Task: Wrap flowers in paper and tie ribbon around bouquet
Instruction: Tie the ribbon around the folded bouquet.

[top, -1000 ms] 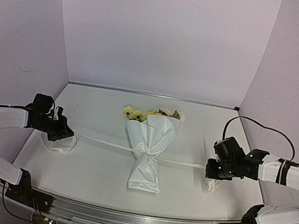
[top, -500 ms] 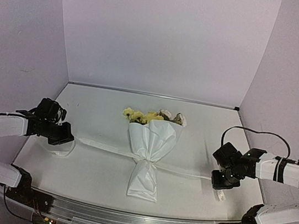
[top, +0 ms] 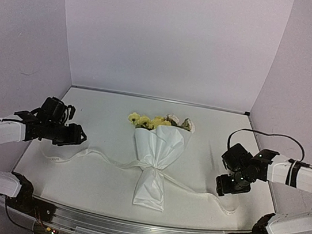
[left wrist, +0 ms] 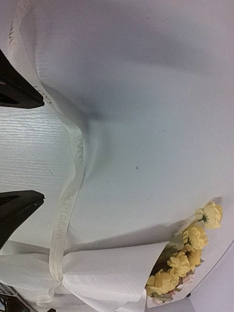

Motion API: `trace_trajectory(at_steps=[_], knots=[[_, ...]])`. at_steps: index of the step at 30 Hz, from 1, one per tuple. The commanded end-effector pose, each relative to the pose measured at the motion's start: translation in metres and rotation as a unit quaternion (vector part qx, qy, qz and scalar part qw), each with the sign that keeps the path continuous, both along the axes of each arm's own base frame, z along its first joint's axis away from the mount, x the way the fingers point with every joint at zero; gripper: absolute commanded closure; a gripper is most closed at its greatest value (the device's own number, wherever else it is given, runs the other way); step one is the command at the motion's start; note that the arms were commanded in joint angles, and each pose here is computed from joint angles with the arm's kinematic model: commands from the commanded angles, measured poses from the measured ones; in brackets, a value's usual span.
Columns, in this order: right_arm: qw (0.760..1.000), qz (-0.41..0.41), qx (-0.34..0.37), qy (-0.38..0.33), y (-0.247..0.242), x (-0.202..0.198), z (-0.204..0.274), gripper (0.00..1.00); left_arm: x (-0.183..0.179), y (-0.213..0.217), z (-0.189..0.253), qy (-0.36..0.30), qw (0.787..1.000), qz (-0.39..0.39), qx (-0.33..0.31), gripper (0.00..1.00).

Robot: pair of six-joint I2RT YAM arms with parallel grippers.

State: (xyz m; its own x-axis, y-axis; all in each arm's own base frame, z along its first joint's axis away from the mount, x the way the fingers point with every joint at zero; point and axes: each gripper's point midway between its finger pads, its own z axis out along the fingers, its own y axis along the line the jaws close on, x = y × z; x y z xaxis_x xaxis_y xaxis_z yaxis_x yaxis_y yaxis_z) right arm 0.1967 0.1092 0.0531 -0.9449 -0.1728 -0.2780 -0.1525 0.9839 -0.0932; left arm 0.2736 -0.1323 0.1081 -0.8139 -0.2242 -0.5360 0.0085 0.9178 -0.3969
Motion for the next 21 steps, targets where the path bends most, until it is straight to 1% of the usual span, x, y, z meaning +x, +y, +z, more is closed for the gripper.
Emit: trace_trajectory(at_steps=[1,3,4,5,8,11,14,17,21], knots=[[0.999,0.026,0.026,-0.026,0.014,0.013,0.027,0.25,0.016,-0.033,0.032,-0.053,0.994,-0.096,0.028,0.4],[0.998,0.041,0.041,-0.027,0.022,0.015,0.033,0.23,0.018,-0.044,0.027,-0.045,0.989,-0.131,0.059,0.4],[0.997,0.051,0.049,-0.026,0.026,0.016,0.037,0.22,0.022,-0.049,0.023,-0.038,0.985,-0.151,0.08,0.41],[0.997,0.058,0.054,-0.025,0.029,0.017,0.039,0.22,0.023,-0.055,0.02,-0.035,0.979,-0.176,0.093,0.45],[0.995,0.068,0.066,-0.023,0.035,0.019,0.043,0.22,0.02,-0.068,0.011,-0.039,0.958,-0.25,0.133,0.47],[0.994,0.074,0.081,-0.019,0.039,0.018,0.044,0.22,0.017,-0.068,0.002,-0.062,0.931,-0.31,0.183,0.48],[0.993,0.074,0.086,-0.02,0.039,0.017,0.042,0.22,0.02,-0.066,-0.005,-0.077,0.914,-0.336,0.215,0.48],[0.993,0.069,0.095,-0.022,0.04,0.017,0.039,0.22,0.023,-0.068,-0.016,-0.083,0.906,-0.349,0.226,0.5],[0.993,0.066,0.101,-0.018,0.04,0.015,0.035,0.22,0.024,-0.066,-0.042,-0.068,0.892,-0.369,0.252,0.53]])
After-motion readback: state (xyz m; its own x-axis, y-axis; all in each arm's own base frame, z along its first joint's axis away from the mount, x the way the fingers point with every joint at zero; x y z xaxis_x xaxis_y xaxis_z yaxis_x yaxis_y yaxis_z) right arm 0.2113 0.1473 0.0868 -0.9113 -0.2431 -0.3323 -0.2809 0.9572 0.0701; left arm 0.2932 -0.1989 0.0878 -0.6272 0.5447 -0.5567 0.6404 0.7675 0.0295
